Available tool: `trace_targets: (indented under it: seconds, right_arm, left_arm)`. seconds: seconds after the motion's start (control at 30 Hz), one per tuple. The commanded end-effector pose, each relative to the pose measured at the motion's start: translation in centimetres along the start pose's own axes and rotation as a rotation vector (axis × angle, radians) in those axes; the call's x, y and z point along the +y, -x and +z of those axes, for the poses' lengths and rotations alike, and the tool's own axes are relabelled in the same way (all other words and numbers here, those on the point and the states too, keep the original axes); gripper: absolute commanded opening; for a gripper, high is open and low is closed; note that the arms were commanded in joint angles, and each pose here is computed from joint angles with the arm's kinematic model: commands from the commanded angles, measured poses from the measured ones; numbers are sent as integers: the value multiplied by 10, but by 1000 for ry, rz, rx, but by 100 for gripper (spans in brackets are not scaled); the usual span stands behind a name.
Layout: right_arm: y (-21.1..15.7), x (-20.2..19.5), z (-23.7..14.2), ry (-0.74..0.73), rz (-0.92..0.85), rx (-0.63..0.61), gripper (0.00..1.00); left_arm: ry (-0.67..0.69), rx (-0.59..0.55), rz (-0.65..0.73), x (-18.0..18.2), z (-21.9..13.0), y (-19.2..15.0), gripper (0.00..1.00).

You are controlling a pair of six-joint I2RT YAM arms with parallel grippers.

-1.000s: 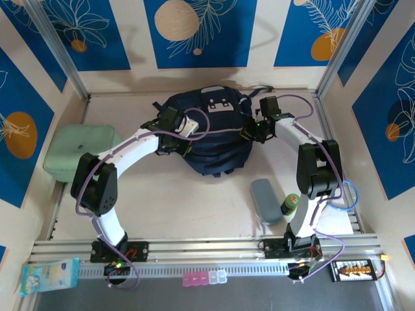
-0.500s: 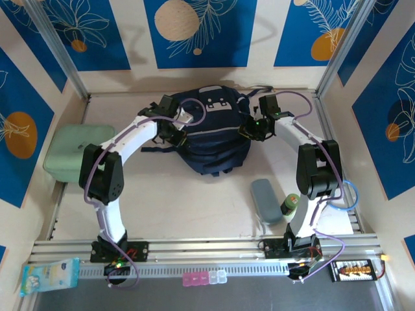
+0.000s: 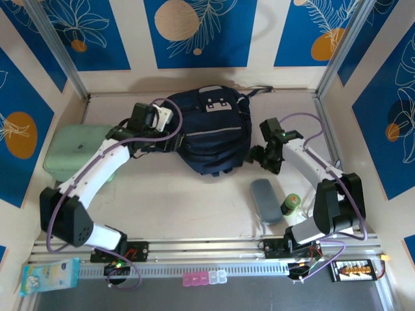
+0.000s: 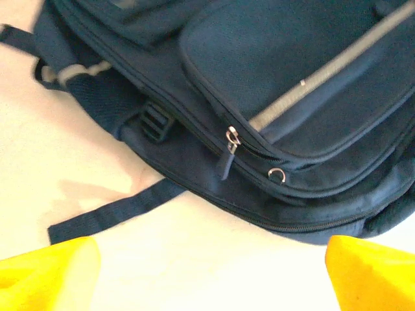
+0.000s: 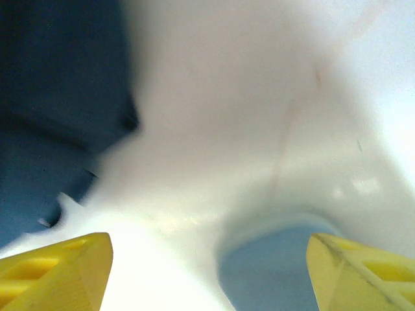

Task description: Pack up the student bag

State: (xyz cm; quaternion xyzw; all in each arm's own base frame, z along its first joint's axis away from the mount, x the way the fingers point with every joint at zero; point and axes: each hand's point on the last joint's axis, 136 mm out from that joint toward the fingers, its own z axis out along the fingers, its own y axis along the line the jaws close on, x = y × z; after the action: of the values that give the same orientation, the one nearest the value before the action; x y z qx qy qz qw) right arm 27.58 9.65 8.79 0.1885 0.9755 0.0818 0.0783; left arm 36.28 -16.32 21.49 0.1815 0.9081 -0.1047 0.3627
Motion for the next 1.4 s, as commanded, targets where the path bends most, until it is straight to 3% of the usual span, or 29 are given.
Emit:
trace_targets:
  seconds: [0.0, 0.13, 0.27, 0.37, 0.57, 0.7, 0.87, 1.03, 1.37]
  right_arm:
    - [-42, -24, -3, -122, 79, 61, 78]
    - [-75, -28, 14, -123, 133, 143, 78]
    - [-86, -8, 36, -5, 129, 202, 77]
    - [-64, 2, 45, 17, 119, 160, 77]
    - [21, 22, 41, 101, 133, -37, 77]
    - [49, 20, 28, 80, 111, -62, 74]
    - [44, -1, -6, -74, -48, -54, 80]
    - [28, -26, 8, -158, -65, -17, 99]
    - [18, -17, 53, -126, -106, 109, 99]
  left_arm:
    - [87, -116, -103, 23, -9, 14, 95]
    - [91, -158, -128, 26, -15, 19, 100]
    - [40, -173, -123, 18, -13, 22, 100]
    - [16, -183, -120, 15, -12, 25, 100]
    - [-14, -203, -128, 9, -16, 28, 100]
    - [-37, -195, -132, 6, -16, 28, 100]
    - [-125, -211, -85, -12, -28, 38, 100]
    - [-163, -189, -69, -20, -25, 43, 100]
    - [-215, -104, 49, -41, 3, 50, 97]
